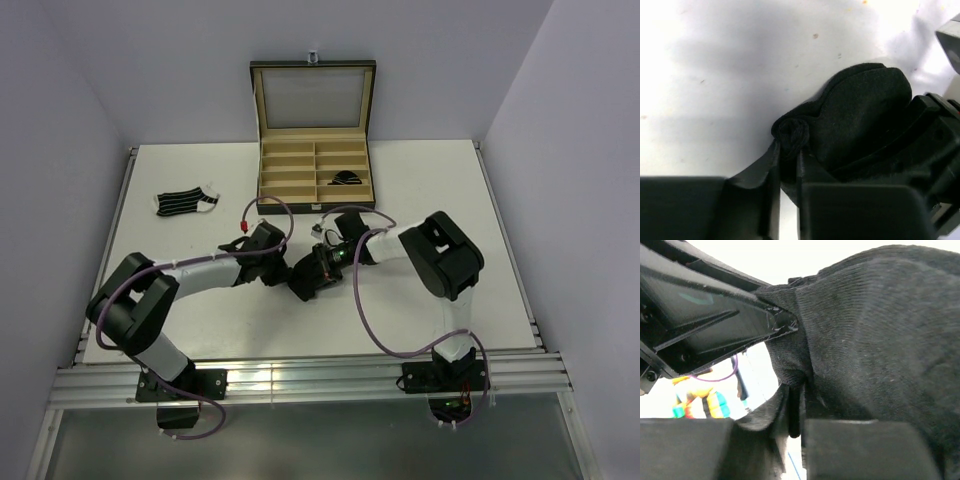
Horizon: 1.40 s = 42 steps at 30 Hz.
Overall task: Roll the socks
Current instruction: Roll the sock at the center of the board.
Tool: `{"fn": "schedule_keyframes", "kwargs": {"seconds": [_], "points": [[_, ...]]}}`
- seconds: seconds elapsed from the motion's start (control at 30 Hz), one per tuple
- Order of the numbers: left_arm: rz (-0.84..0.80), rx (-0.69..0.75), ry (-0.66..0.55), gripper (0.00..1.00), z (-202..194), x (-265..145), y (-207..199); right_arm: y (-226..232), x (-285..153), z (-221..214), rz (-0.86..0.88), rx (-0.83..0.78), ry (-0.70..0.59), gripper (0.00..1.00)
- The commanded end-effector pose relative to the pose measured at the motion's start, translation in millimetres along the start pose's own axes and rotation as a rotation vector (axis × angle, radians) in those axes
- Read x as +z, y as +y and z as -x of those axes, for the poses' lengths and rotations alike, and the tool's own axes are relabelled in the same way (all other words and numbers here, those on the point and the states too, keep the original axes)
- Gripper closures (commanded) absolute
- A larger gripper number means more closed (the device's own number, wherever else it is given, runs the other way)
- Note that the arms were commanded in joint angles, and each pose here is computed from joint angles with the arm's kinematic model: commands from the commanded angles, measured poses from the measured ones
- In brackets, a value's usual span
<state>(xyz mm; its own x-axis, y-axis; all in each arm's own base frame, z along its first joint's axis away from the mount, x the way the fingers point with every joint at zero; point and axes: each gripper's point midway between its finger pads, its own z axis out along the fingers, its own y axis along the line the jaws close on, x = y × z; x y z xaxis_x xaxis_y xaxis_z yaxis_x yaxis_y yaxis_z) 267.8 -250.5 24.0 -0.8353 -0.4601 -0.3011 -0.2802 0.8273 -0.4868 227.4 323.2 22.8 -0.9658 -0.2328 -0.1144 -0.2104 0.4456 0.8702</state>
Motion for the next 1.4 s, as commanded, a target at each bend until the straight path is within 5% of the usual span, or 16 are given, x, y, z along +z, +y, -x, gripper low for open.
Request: {"fn": "schedule_keyframes", "kwargs": {"seconds": [0.0, 0.17, 0.27, 0.6, 1.37], "points": [[0.099, 0.059, 0.053, 0.90, -11.8, 7.5, 18.6, -33.1, -10.3, 7.2, -0.200, -0.031, -0.106, 0.86], [0.126, 0.108, 0.077, 0.98, -10.1, 12.8, 16.6, -11.4, -37.6, 24.7, -0.324, -0.209, -0.256, 0.55], [0.139, 0.137, 0.094, 1.00, -9.9, 14.6, 15.1, -2.9, -56.2, 34.6, -0.441, -0.309, -0.367, 0.46], [0.145, 0.185, 0.125, 1.00, -7.9, 18.8, 6.6, 42.9, -70.2, 35.4, -0.797, -0.682, -0.661, 0.43], [0.133, 0.200, 0.150, 1.00, -8.6, 22.5, -1.4, 18.0, -7.8, 9.7, -0.886, -0.775, -0.469, 0.46]]}}
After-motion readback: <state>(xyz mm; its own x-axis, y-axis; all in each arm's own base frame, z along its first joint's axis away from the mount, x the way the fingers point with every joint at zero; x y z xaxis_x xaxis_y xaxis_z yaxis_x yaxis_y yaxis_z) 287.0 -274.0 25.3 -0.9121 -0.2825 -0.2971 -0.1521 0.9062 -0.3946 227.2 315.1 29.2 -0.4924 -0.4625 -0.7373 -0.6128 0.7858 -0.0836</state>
